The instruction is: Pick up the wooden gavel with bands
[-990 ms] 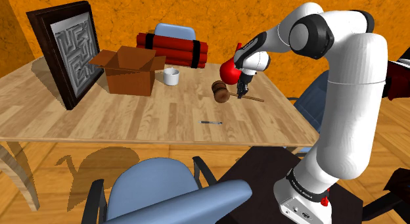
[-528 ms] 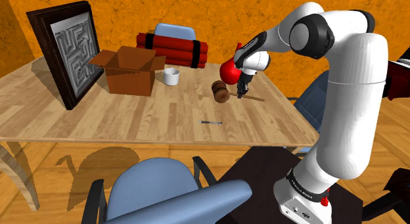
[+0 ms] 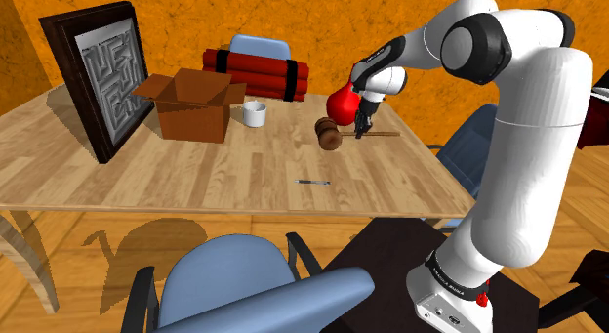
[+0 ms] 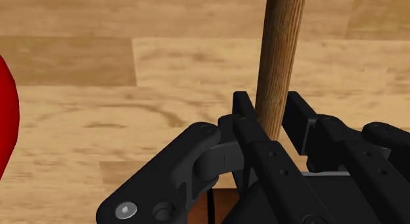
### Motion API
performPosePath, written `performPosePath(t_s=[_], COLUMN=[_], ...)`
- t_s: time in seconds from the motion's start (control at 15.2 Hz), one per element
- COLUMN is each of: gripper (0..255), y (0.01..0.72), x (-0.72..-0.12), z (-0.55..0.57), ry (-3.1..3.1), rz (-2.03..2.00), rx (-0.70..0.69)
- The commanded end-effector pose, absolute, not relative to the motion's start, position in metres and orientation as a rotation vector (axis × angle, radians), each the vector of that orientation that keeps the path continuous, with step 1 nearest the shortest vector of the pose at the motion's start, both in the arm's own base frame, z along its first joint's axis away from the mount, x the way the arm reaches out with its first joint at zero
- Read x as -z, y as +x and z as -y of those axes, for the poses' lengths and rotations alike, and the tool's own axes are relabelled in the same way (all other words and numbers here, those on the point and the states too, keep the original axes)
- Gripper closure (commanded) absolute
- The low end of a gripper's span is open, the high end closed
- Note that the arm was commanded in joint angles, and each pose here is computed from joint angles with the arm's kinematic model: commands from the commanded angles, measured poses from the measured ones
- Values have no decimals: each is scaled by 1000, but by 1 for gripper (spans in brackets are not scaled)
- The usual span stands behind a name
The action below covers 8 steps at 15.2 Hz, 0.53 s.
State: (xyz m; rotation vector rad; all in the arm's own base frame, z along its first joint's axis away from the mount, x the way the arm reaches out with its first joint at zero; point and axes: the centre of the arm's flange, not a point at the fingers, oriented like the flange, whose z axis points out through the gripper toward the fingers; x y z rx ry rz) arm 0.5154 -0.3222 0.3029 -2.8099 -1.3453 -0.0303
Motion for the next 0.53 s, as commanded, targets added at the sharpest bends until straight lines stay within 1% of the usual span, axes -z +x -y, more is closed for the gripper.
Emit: performPosePath(t_s=[0.0, 0.33, 0.46], gripper=[255, 255, 255], y=[515, 515, 515], x=[-314, -340, -341], z=[322, 322, 322], ry=[-2811, -2811, -2811], rz=[1345, 1345, 1345], rx=[31, 31, 31])
